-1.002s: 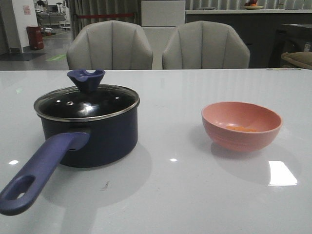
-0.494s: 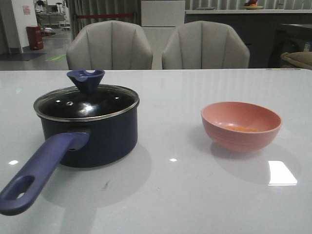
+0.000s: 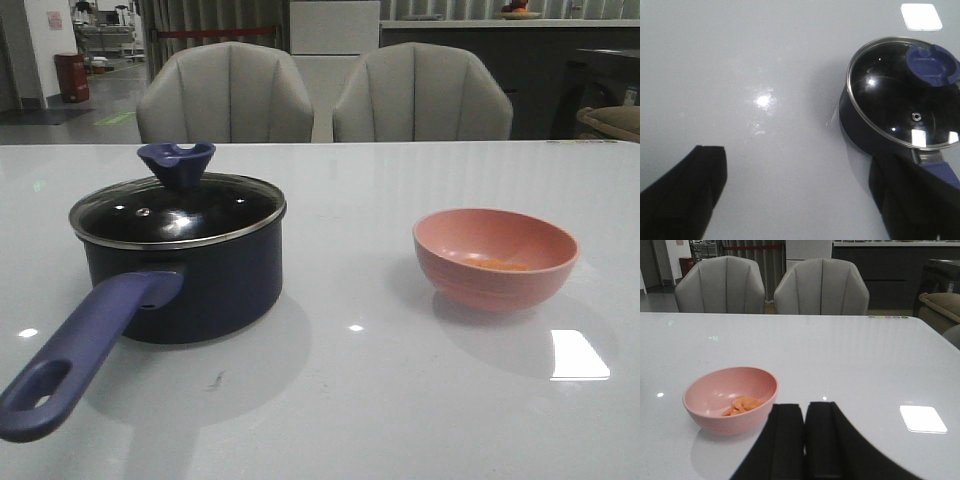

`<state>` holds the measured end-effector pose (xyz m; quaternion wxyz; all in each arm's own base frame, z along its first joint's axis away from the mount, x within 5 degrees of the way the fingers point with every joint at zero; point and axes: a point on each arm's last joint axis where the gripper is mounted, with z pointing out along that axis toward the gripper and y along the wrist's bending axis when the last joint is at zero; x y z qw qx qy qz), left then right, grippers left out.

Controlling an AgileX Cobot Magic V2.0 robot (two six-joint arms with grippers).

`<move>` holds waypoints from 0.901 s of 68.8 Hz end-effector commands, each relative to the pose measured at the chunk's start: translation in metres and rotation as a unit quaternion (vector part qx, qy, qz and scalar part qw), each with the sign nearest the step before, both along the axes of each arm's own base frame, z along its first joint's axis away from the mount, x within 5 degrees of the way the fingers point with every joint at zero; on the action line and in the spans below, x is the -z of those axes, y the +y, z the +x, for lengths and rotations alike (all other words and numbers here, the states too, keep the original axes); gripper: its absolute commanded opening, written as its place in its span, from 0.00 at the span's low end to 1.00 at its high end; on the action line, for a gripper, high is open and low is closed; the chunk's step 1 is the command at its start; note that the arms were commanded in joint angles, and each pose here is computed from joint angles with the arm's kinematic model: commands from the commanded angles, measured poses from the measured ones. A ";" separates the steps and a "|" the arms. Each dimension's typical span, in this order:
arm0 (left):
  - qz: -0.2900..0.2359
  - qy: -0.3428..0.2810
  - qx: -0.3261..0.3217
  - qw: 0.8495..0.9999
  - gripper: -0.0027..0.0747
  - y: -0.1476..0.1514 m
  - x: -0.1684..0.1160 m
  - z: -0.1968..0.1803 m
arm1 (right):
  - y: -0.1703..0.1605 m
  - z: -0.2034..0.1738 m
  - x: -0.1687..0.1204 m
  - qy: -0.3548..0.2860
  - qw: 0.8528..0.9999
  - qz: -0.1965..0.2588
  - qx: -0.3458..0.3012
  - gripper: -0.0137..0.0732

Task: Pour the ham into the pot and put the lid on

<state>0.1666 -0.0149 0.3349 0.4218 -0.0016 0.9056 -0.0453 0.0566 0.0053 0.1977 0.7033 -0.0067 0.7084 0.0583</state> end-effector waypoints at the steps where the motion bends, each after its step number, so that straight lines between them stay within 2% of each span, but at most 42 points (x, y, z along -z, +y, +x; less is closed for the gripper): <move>1: -0.005 -0.020 0.014 1.000 0.86 -0.007 -0.019 0.021 | 0.000 -0.002 -0.012 -0.059 0.998 -0.003 0.000 0.33; 15: -0.005 0.015 0.059 0.998 0.86 -0.034 -0.018 0.064 | 0.000 -0.002 -0.012 -0.059 0.998 -0.003 0.000 0.33; 26: -0.015 0.056 0.088 0.994 0.86 -0.068 -0.010 0.097 | 0.000 -0.002 -0.012 -0.059 0.998 -0.003 0.000 0.33; 42: -0.028 0.096 0.112 0.989 0.86 -0.112 -0.005 0.133 | 0.000 -0.002 -0.012 -0.059 0.998 -0.003 0.000 0.33; 51: -0.015 0.109 0.129 0.986 0.86 -0.132 -0.006 0.147 | 0.000 -0.002 -0.012 -0.059 0.998 -0.003 0.000 0.33; 62: 0.005 0.118 0.097 0.988 0.86 -0.143 -0.004 0.163 | 0.000 -0.002 -0.012 -0.059 0.998 -0.003 0.000 0.33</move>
